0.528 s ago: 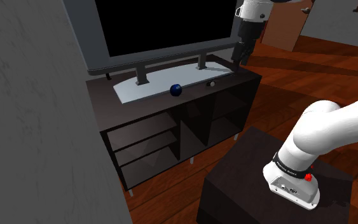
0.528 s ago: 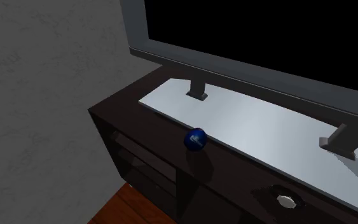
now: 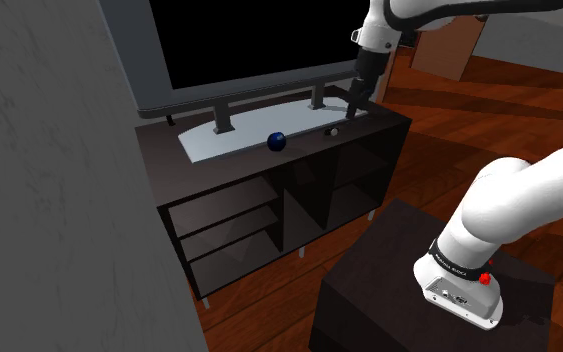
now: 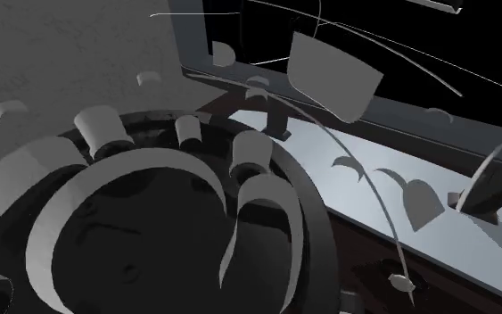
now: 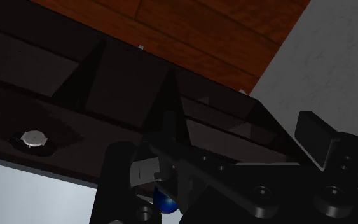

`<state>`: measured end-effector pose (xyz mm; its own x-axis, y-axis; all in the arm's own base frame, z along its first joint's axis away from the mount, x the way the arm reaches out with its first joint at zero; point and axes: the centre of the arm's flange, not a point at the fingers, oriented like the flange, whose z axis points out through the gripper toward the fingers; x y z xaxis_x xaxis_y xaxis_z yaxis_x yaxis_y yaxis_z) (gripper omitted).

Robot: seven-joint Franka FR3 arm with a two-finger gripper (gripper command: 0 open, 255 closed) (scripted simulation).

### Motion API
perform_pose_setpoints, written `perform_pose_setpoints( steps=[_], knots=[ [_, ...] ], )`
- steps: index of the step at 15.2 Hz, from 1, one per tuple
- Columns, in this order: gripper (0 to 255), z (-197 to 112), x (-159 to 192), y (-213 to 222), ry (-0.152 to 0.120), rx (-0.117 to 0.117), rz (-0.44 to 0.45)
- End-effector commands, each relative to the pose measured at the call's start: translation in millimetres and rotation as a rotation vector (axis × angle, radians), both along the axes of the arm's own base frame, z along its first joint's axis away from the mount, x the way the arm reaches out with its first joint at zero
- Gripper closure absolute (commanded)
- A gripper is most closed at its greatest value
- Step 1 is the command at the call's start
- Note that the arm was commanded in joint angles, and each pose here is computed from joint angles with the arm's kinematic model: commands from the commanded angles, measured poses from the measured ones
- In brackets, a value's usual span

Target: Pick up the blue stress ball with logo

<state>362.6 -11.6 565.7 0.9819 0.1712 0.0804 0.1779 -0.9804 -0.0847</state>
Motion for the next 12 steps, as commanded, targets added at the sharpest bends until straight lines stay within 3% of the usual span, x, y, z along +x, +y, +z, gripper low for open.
perform_pose_setpoints(
  steps=[1,12],
  knots=[
    [0,-20.6,17.5,-3.8,-0.019,0.012,0.030],
    [0,-104.2,127.5,-26.6,-0.112,0.080,0.188]
  ],
)
